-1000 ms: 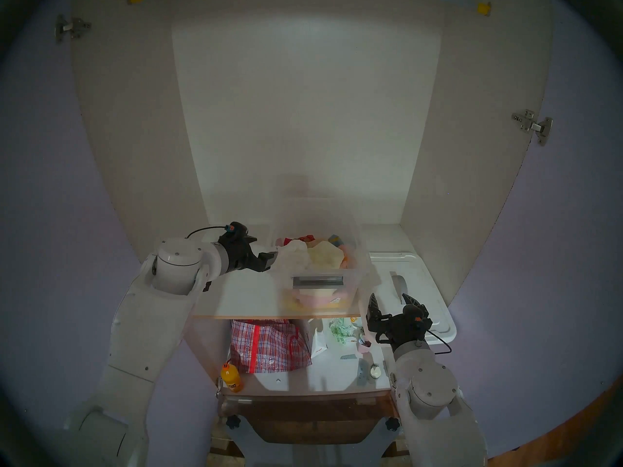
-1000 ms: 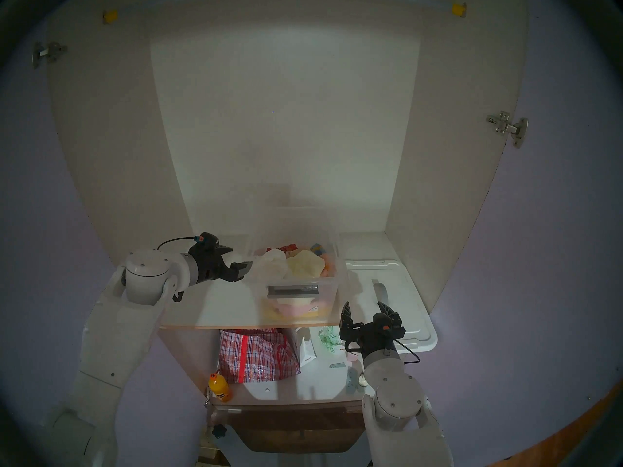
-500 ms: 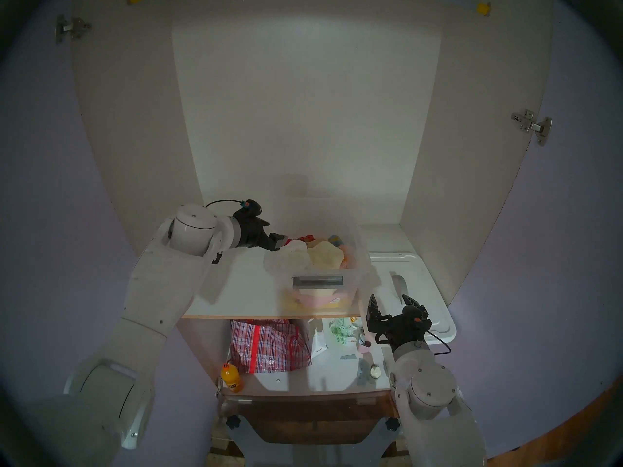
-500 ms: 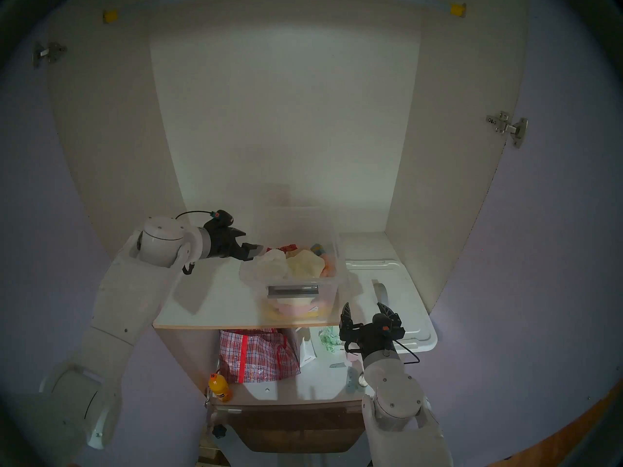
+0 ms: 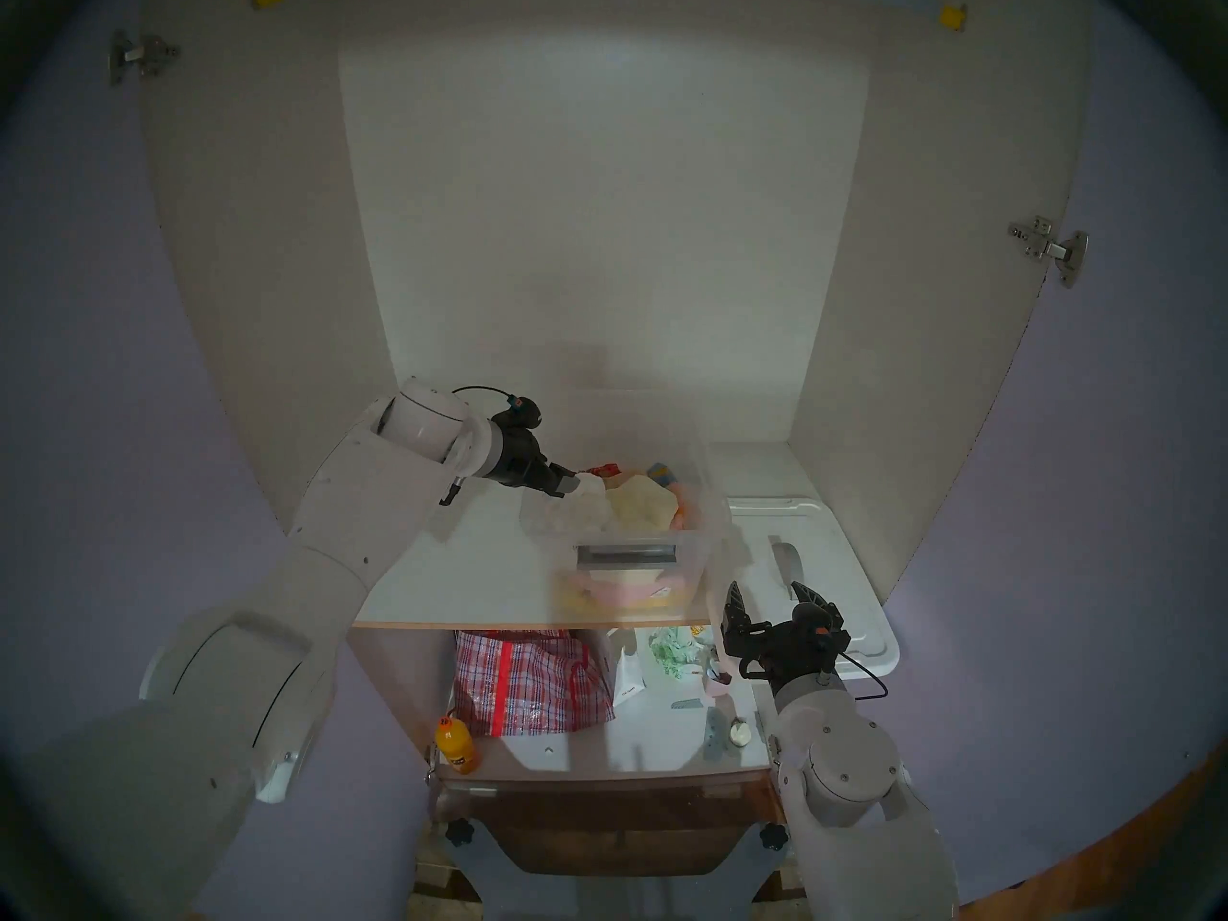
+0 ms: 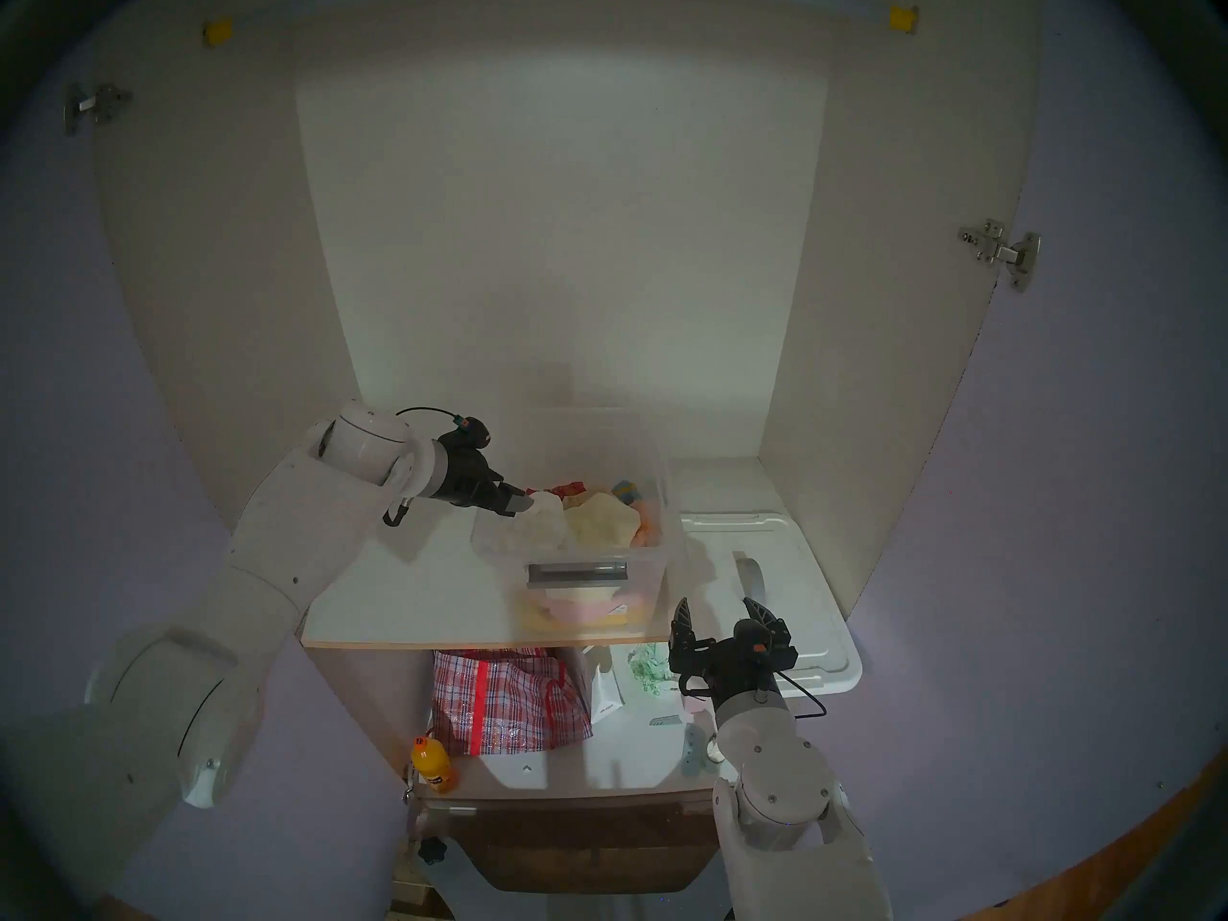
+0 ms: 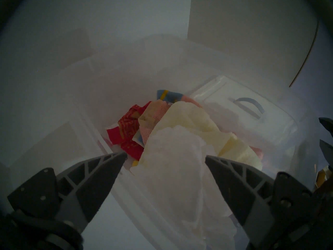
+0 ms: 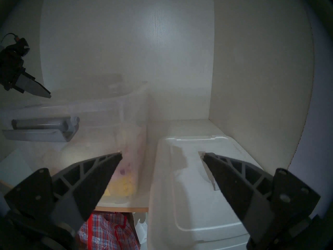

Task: Take clothing out of the storage bin and put the lid back on the bin

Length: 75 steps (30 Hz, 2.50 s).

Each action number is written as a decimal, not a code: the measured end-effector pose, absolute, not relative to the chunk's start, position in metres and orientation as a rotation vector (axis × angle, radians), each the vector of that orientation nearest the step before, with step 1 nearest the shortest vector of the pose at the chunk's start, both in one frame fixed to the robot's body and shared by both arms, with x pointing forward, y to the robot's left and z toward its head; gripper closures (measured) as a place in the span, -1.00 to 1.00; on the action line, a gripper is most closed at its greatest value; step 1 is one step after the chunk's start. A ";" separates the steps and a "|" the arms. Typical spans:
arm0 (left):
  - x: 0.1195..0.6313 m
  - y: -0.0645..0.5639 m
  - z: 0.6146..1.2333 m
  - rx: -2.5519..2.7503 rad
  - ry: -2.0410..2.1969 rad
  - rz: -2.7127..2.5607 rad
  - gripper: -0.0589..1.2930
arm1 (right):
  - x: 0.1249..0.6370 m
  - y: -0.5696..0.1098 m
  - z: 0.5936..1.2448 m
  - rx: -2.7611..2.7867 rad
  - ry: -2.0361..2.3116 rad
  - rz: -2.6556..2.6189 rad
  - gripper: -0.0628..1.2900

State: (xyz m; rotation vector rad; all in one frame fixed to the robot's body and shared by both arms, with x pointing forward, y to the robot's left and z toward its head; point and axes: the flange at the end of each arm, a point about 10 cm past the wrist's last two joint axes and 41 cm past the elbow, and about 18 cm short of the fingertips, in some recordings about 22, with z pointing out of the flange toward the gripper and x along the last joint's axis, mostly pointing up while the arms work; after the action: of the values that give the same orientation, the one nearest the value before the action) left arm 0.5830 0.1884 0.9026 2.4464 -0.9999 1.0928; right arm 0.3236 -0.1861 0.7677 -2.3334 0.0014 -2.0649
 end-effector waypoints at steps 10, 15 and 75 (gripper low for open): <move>0.602 0.167 0.901 2.508 -1.108 0.879 -0.86 | 0.324 -0.186 0.767 -2.334 0.001 -2.064 -0.94; 0.606 0.162 0.904 2.524 -1.160 0.747 -0.86 | 0.324 -0.186 0.767 -2.334 0.001 -2.064 -0.94; 0.617 0.202 1.310 2.864 -1.762 1.448 0.93 | 0.323 -0.186 0.767 -2.334 0.001 -2.064 -0.94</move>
State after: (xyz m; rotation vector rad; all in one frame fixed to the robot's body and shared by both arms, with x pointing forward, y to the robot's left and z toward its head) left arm 0.6173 0.2020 1.3104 2.8638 -1.7619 1.4483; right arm 0.3234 -0.1861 0.7674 -2.3342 0.0010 -2.0639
